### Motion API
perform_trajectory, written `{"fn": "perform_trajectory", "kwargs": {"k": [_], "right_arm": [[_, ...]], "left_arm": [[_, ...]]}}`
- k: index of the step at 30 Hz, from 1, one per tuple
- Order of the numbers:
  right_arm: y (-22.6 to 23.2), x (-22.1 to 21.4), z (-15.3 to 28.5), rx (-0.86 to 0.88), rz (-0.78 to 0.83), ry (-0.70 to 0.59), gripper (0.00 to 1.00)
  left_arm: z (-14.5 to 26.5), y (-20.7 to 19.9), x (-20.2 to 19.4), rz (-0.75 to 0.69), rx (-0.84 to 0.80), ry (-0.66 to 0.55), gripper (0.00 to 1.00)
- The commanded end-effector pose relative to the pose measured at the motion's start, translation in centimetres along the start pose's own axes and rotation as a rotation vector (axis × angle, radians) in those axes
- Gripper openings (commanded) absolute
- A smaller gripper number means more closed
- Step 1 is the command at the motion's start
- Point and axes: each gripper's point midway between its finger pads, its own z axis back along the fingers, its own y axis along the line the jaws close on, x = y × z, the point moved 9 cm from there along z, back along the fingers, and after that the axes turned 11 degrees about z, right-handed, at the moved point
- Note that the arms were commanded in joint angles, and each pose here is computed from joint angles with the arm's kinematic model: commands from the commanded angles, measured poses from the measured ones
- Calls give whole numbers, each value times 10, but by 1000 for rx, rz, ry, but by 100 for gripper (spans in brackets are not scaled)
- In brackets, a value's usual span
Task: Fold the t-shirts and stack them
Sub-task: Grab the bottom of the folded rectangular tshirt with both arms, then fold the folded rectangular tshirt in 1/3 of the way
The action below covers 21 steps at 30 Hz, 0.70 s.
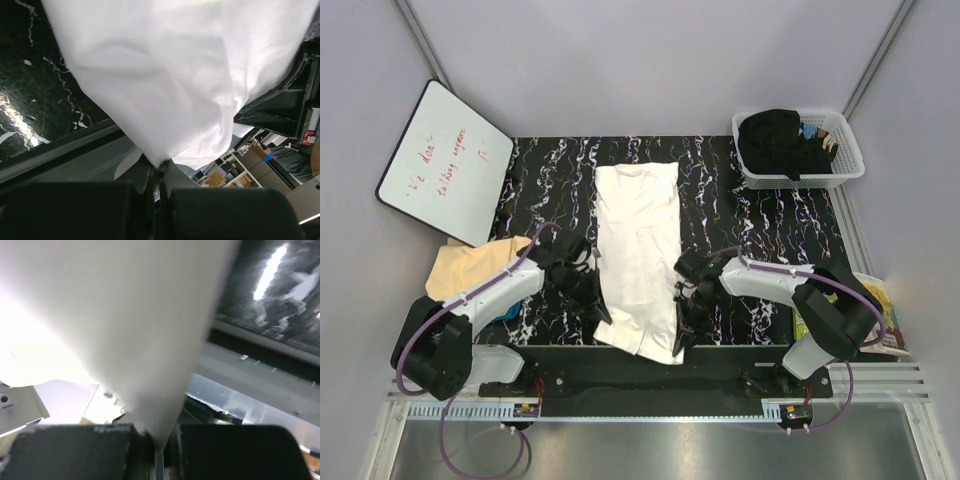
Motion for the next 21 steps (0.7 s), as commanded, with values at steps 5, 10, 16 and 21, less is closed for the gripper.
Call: {"fn": "perform_trajectory", "kwargs": {"k": [5, 10, 16, 21], "right_arm": [[38, 36, 65, -160, 120, -101, 1], [22, 86, 105, -180, 121, -194, 2], [15, 146, 120, -174, 161, -223, 2], [25, 192, 127, -125, 229, -246, 4]], "left_arm": [[30, -41, 21, -74, -37, -77, 0], [38, -59, 49, -79, -54, -95, 0], [49, -73, 93, -64, -54, -118, 0], [39, -72, 127, -35, -43, -68, 0]]}}
